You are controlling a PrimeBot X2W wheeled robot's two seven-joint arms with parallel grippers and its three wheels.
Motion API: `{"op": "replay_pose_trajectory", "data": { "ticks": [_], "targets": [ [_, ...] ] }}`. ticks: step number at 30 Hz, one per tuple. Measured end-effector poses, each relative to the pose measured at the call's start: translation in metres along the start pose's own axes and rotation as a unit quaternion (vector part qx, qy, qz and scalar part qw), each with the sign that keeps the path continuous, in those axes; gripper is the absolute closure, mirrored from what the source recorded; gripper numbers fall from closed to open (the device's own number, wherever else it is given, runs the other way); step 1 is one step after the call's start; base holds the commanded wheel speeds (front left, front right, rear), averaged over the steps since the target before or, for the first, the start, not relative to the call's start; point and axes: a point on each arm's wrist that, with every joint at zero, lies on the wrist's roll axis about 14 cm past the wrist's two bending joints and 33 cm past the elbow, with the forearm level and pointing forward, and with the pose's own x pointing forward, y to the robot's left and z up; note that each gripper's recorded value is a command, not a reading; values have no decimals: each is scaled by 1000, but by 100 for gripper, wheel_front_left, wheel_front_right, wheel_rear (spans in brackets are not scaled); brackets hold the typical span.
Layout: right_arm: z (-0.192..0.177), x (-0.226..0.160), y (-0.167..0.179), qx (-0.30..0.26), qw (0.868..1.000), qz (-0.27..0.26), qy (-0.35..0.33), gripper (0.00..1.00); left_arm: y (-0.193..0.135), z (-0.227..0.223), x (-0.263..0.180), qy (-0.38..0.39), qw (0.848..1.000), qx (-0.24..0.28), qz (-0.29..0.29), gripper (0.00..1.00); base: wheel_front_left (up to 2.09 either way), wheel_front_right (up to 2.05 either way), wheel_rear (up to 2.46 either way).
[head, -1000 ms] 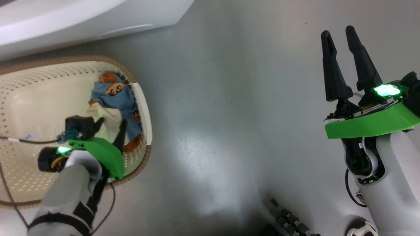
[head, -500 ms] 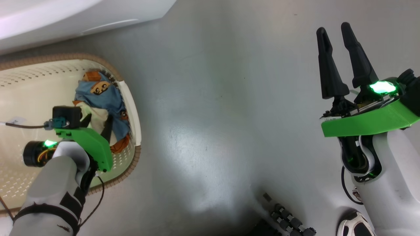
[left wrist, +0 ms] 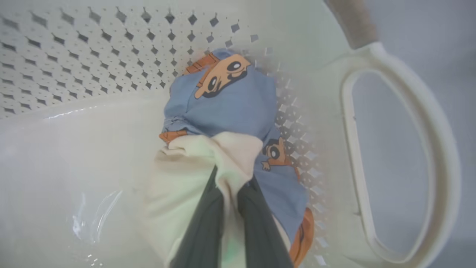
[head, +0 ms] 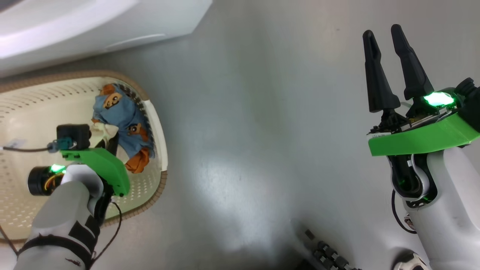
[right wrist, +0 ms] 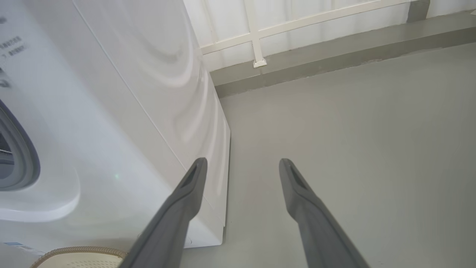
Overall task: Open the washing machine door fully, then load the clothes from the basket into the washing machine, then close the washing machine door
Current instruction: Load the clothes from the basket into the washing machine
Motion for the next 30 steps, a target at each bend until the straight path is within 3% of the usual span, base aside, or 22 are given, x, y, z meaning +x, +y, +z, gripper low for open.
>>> {"op": "replay_pose_trajectory", "data": {
  "ticks": [7,17,30],
  "targets": [
    [20,-5,9,-4,1000,15,-17,0,-1,15,-26,-47,998,-34,11,100,0,0,0],
    [41,-29,22,-7,999,32,-27,0,-5,40,-79,-116,993,-28,16,100,0,0,0],
    [63,-63,47,-11,997,67,-40,0,-2,91,-171,-260,964,-3,49,100,0,0,0]
  ]
}}
